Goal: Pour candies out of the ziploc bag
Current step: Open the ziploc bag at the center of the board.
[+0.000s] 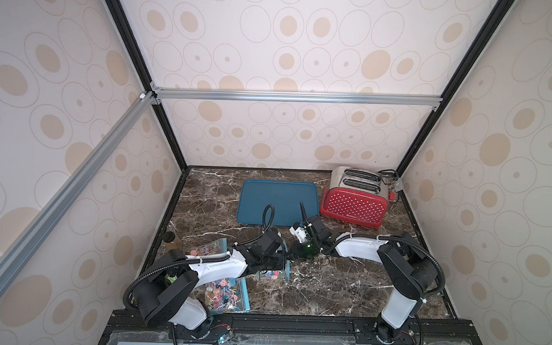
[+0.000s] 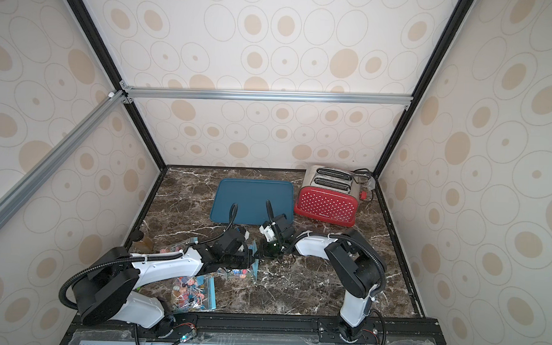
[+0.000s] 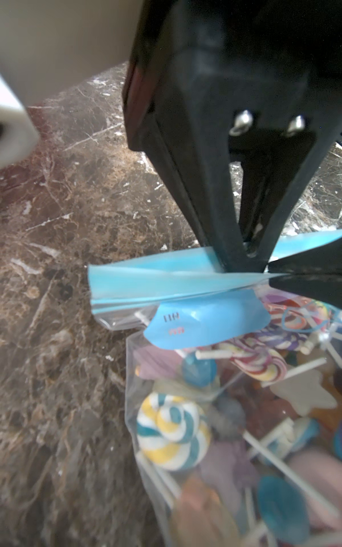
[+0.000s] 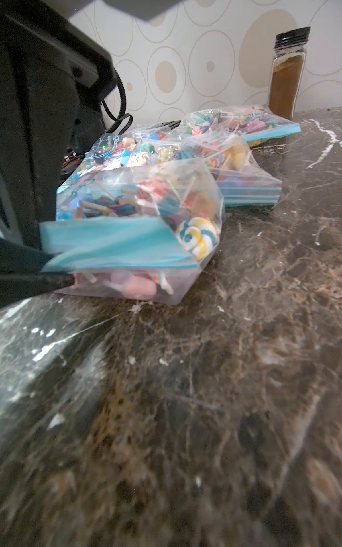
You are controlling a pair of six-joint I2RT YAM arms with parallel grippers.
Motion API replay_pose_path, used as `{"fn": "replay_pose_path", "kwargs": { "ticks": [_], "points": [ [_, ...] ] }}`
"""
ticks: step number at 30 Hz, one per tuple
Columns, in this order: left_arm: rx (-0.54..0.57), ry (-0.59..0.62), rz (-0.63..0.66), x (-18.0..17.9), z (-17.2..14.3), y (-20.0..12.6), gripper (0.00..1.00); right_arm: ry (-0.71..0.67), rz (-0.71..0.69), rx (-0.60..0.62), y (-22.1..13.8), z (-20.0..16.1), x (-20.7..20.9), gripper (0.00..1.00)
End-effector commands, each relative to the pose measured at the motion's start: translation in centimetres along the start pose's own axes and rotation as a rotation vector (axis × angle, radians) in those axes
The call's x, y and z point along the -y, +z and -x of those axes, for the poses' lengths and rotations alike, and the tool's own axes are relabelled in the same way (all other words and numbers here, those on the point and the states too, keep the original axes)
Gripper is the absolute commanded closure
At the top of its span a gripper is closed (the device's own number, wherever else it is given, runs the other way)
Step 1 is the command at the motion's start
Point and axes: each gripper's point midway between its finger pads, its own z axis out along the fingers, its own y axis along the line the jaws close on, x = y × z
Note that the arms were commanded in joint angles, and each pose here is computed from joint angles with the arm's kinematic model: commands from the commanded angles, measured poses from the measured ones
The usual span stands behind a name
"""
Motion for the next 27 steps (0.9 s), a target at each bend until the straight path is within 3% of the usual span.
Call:
{"fn": "replay_pose_path", "kwargs": {
  "ticks": [1,18,27],
  "points": [
    [0.041,-0.023,0.013,0.0,1.1,-0.2,1.0,-0.004,-0.014,-0.017,0.6,-0.2,-0.1,1.0],
    [0.082,-0.145,0.158,-2.2,1.5,0.8,1.0,-0.088,-0.451,-0.064,-0.1,-1.9,5.1,1.0],
    [0.095,-0.166,0.197,-3.0,1.1,0.7,1.0,-0.091,-0.59,-0.087,-0.9,-2.5,7.0,1.0]
  ]
}}
